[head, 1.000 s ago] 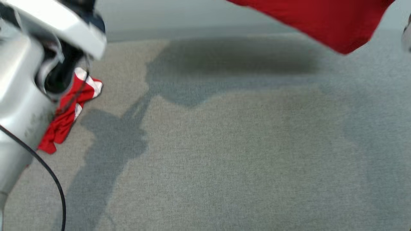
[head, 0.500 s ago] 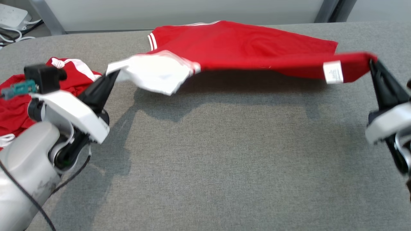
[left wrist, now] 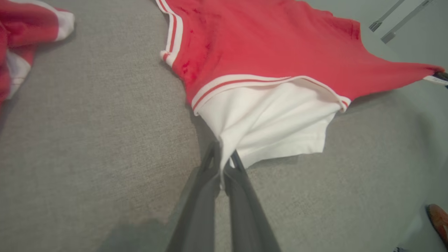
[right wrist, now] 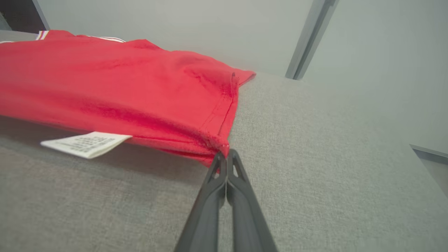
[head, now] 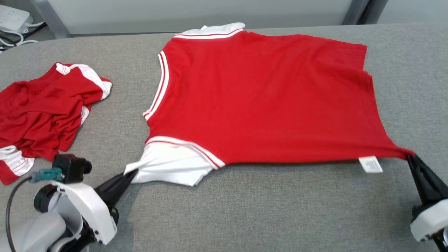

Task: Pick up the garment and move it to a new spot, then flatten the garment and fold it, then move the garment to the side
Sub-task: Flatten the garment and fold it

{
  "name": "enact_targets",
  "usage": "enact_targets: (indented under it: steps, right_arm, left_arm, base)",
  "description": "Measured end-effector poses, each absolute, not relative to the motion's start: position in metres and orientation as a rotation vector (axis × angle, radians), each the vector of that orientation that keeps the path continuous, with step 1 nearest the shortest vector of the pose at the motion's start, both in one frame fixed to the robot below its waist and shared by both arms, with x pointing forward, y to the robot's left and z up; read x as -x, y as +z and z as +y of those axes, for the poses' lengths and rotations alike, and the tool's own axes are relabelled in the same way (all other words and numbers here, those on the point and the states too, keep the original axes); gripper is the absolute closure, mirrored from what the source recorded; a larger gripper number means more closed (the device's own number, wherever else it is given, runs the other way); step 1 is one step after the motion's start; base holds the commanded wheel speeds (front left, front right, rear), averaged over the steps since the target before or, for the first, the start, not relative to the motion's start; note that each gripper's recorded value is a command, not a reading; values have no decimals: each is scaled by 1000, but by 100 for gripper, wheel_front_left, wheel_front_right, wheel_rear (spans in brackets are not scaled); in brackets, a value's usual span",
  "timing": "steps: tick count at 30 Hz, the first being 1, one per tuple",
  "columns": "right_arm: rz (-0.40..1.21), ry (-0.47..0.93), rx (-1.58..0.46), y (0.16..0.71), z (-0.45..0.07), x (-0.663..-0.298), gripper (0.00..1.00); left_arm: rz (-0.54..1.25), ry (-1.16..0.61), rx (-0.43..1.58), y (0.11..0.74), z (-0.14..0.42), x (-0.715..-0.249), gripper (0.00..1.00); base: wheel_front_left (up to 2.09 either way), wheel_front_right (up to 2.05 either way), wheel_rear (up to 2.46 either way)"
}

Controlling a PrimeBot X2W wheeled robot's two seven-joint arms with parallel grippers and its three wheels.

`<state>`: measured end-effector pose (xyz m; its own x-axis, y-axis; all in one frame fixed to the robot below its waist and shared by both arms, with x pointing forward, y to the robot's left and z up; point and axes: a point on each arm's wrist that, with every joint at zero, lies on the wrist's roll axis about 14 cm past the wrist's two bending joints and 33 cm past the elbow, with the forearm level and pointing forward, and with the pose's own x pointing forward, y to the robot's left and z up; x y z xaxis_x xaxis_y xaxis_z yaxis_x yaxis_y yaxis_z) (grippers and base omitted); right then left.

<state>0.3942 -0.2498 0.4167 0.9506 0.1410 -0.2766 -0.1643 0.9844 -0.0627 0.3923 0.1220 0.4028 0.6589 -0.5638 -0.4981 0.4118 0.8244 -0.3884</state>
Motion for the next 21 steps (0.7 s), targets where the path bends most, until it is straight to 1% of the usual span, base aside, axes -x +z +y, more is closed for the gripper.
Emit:
enact_targets:
  steps: [8,15,17,21]
  right_arm:
    - [439,149,0,383,-247,-362,100]
    - [466,139,-40,384,-250,-357,100]
    - [487,130,-48,381,-252,-353,100]
    - [552,129,-79,369,-249,-342,100]
  left_arm:
    - [756,-559,237,393,119,-361,100]
    - [825,-568,247,403,120,-344,100]
    - [867,-560,268,405,120,-338,100]
    - [1007,-539,298,391,121,-316,100]
  base:
    - [0,0,0]
    - [0,0,0]
    - [0,0,0]
    - [0,0,0]
